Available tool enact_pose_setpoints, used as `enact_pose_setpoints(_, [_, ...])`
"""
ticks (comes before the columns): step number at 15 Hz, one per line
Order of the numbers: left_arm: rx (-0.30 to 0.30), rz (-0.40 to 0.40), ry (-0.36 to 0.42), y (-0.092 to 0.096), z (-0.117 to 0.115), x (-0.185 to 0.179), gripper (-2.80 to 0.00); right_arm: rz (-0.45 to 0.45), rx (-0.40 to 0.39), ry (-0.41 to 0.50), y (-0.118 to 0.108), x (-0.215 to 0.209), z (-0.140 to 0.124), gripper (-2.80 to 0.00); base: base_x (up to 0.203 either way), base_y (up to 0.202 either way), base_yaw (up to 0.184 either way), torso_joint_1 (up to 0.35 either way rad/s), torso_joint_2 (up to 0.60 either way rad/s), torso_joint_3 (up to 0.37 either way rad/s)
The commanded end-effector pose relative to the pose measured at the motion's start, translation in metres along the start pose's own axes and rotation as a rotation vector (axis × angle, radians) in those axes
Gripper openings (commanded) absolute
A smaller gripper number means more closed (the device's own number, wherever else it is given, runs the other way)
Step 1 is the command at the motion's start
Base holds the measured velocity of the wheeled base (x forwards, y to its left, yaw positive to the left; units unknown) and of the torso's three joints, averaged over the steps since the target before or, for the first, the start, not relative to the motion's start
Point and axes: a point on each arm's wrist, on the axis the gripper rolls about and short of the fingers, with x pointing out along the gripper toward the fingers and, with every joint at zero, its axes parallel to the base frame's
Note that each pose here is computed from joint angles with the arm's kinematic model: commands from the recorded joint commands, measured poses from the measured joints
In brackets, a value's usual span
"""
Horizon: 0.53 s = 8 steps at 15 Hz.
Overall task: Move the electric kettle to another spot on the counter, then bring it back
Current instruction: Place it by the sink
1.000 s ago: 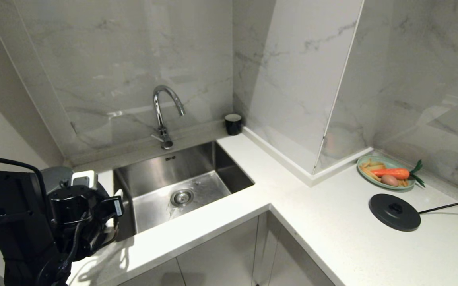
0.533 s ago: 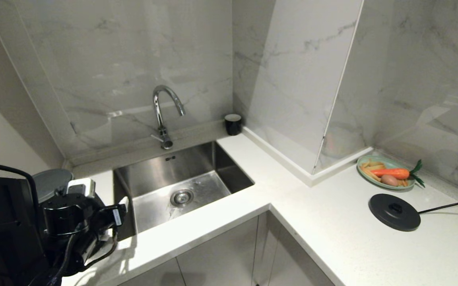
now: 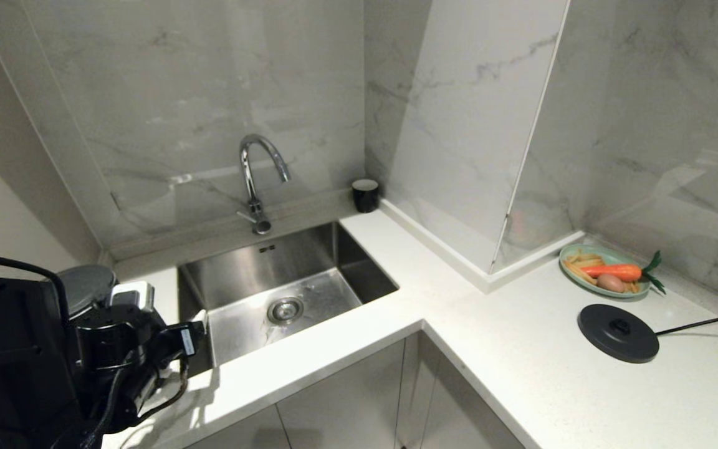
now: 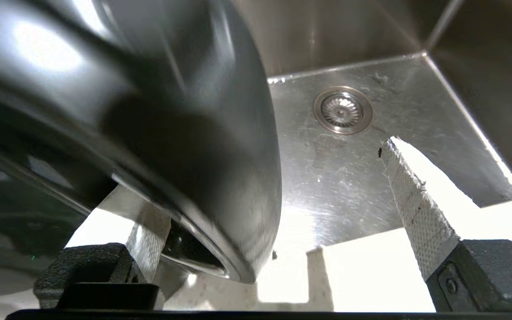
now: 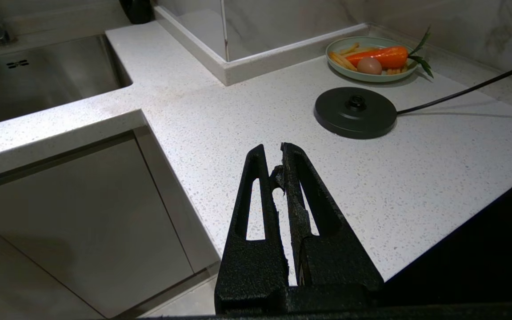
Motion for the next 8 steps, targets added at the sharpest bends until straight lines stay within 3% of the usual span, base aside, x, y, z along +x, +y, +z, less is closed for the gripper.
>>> enact_pose_setpoints(1, [0.007,0.011,0.017,-0.003,-0.01,0.014,0.0,0.0,0.0,0.001,0.0,0.0,0.0,-2.8,0.0,0.0,0.0,0.0,0.0,0.0])
enact_pose_setpoints(5, [-0.023,0.056,-0.027,0.001,-0.006,0.038,0.0,0.0,0.0,0.001,0.0,0.0,0.0,-2.8,0.0,0.0,0.0,0.0,0.0,0.0])
enact_pose_setpoints(8, [-0.067,0.016,-0.037,0.007,0.001,0.035,0.0,0.0,0.0,0.001,0.0,0.0,0.0,-2.8,0.0,0.0,0.0,0.0,0.0,0.0])
